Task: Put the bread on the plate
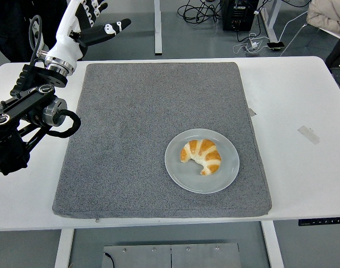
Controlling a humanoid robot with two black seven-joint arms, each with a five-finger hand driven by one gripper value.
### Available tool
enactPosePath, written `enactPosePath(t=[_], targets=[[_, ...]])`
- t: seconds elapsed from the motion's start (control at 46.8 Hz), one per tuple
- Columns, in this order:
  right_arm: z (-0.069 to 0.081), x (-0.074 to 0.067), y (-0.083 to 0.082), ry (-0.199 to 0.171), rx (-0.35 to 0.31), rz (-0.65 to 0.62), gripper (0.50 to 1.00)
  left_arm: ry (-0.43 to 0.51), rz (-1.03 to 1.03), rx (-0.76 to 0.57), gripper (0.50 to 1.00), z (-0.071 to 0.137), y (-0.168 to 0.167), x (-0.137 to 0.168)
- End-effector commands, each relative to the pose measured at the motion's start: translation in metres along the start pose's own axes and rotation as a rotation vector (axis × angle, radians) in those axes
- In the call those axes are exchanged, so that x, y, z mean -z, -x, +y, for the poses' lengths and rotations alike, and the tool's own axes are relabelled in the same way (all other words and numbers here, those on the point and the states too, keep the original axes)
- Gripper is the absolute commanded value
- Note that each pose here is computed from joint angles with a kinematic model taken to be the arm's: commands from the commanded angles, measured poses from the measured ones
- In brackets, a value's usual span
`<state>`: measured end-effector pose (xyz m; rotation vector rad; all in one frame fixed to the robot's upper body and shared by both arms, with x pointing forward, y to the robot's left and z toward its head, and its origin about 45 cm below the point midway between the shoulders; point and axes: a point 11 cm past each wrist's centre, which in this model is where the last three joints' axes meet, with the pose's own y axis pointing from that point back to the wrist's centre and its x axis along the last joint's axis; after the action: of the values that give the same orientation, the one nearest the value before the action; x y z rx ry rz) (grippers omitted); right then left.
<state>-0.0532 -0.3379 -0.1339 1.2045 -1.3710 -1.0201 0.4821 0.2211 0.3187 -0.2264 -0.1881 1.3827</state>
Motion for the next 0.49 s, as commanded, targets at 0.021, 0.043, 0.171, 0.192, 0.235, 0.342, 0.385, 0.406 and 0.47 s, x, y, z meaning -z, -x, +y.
enactPosePath(t=[0.021,0.043,0.171,0.192,0.235,0.342,0.385,0.406,0.47], targets=[[0.000,-0.001,0.000,0.001,0.000,0.000,1.000,-0.034,0.060,-0.047,0.948,0.001,-0.003,0.012],[0.000,0.000,0.000,0.000,0.000,0.000,1.000,-0.044,0.072,-0.060,0.948,0.001,-0.005,0.016],[0.000,0.000,0.000,0.000,0.000,0.000,1.000,-0.107,0.176,-0.159,0.948,0.002,-0.021,0.037],[0.000,0.000,0.000,0.000,0.000,0.000,1.000,-0.112,0.199,-0.168,0.948,0.002,-0.023,0.039],[0.000,0.000,0.000,0.000,0.000,0.000,1.000,-0.119,0.248,-0.178,0.948,0.001,-0.028,0.044],[0.000,0.000,0.000,0.000,0.000,0.000,1.000,-0.145,0.355,-0.229,0.948,0.004,-0.044,0.062],[0.000,0.000,0.000,-0.002,0.000,0.000,1.000,-0.161,0.376,-0.249,0.948,0.006,-0.050,0.072],[0.000,0.000,0.000,-0.002,0.000,0.000,1.000,-0.168,0.386,-0.256,0.948,0.007,-0.053,0.077],[0.000,-0.001,0.000,0.001,0.000,0.000,1.000,-0.172,0.407,-0.264,0.948,0.006,-0.056,0.083]])
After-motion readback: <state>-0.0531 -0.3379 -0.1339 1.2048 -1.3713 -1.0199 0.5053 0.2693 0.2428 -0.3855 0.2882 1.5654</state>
